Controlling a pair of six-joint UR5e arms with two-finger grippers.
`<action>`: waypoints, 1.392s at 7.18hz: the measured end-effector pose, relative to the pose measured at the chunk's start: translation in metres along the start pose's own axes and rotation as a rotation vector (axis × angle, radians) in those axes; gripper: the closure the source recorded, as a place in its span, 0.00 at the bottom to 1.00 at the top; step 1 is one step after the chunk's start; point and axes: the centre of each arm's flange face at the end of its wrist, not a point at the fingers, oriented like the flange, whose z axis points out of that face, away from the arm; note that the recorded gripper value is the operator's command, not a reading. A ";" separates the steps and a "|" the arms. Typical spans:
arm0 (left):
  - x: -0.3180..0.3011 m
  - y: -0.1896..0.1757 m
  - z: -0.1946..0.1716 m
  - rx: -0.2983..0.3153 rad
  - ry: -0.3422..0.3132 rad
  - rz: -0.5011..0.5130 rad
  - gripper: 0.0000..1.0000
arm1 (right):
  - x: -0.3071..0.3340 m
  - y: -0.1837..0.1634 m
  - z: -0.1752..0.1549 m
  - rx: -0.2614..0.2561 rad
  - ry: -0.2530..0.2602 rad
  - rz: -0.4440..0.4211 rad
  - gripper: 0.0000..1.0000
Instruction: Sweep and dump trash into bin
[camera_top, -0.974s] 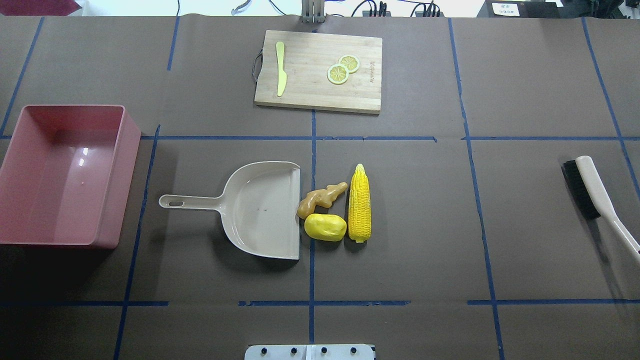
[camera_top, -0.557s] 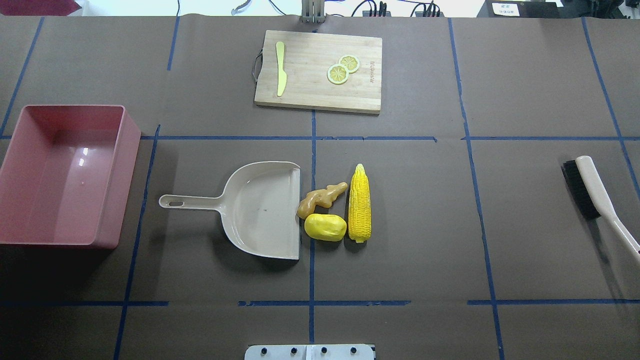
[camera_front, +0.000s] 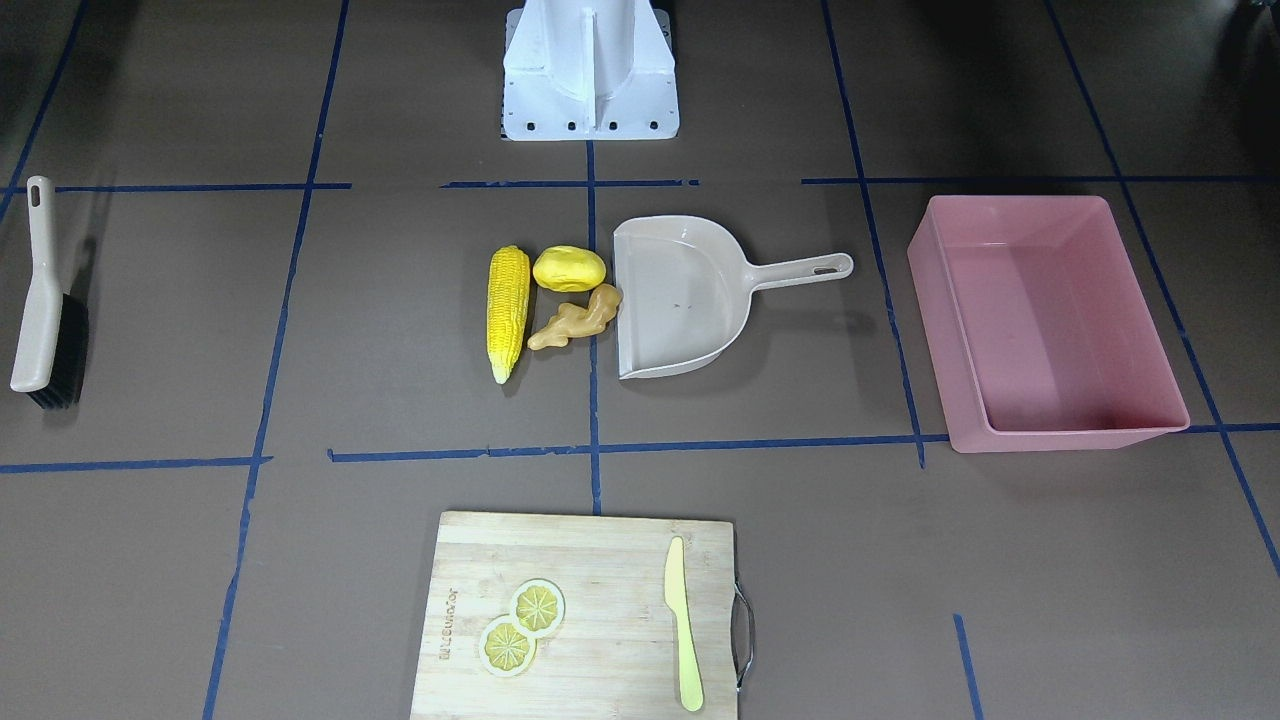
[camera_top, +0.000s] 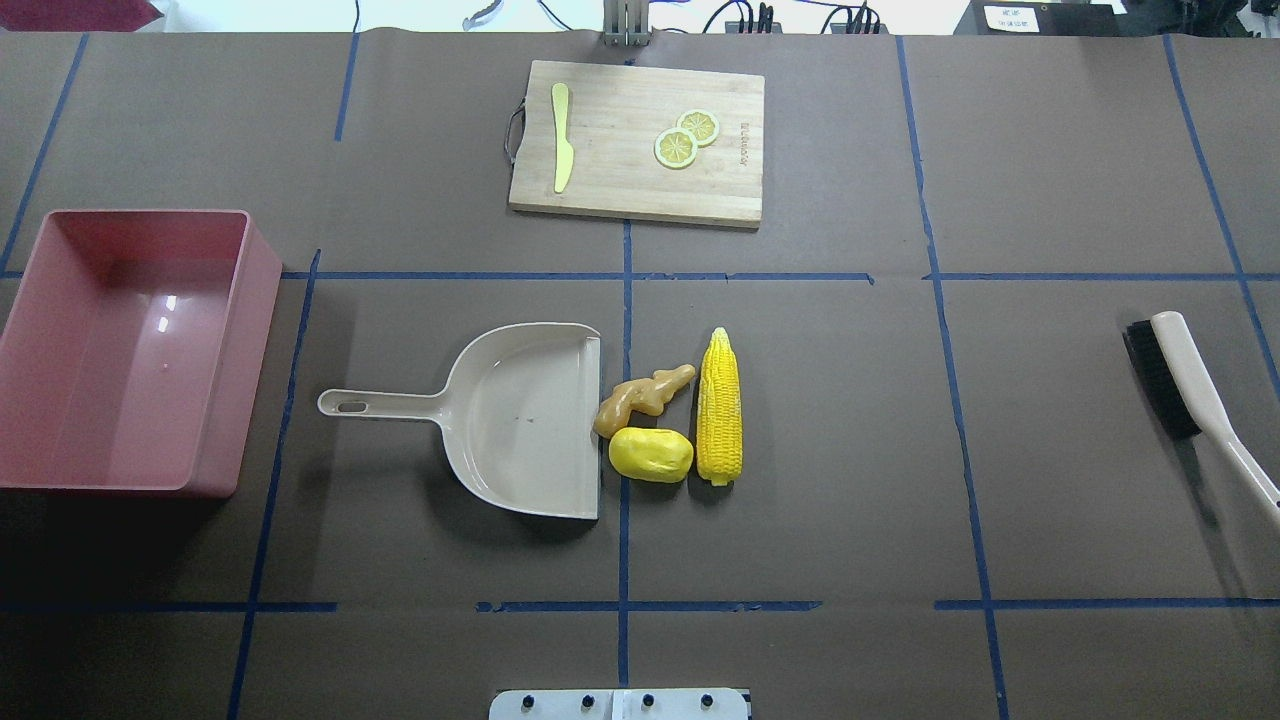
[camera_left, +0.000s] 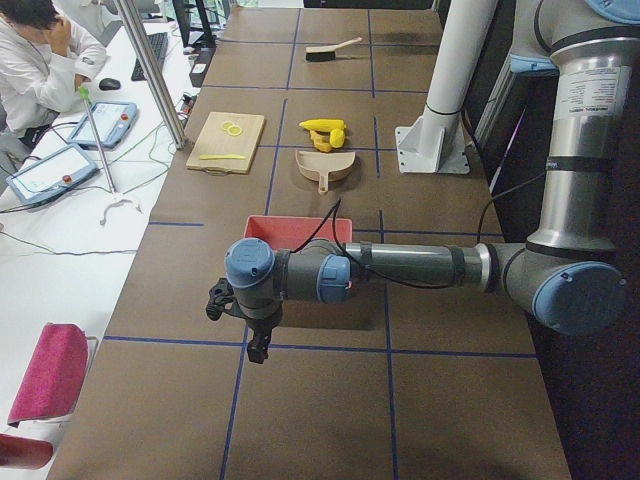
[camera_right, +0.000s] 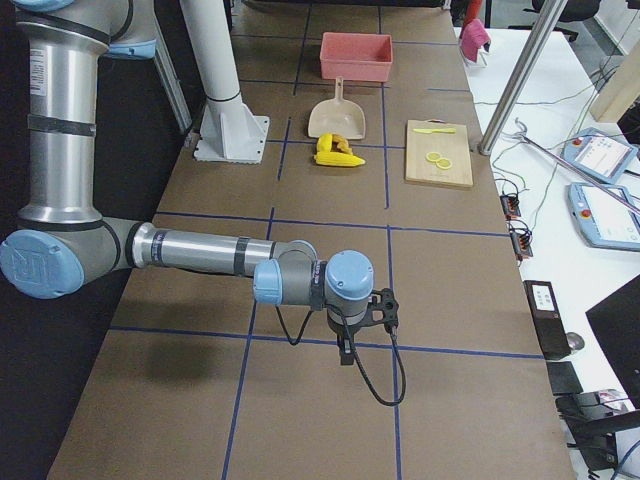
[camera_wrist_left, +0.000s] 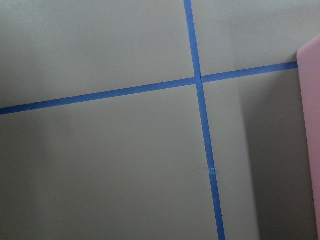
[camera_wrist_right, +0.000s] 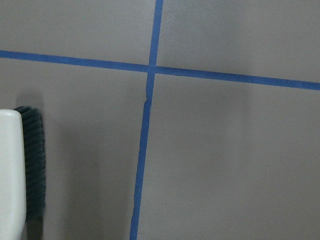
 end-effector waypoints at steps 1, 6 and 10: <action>0.002 -0.005 -0.002 0.010 -0.001 0.009 0.00 | -0.001 -0.001 -0.001 0.002 -0.005 0.001 0.00; 0.103 -0.094 -0.027 0.215 -0.006 0.352 0.00 | -0.017 -0.011 -0.014 0.032 -0.024 -0.021 0.00; 0.185 -0.115 -0.011 0.259 0.070 0.291 0.00 | -0.047 -0.013 -0.035 0.066 -0.043 0.019 0.00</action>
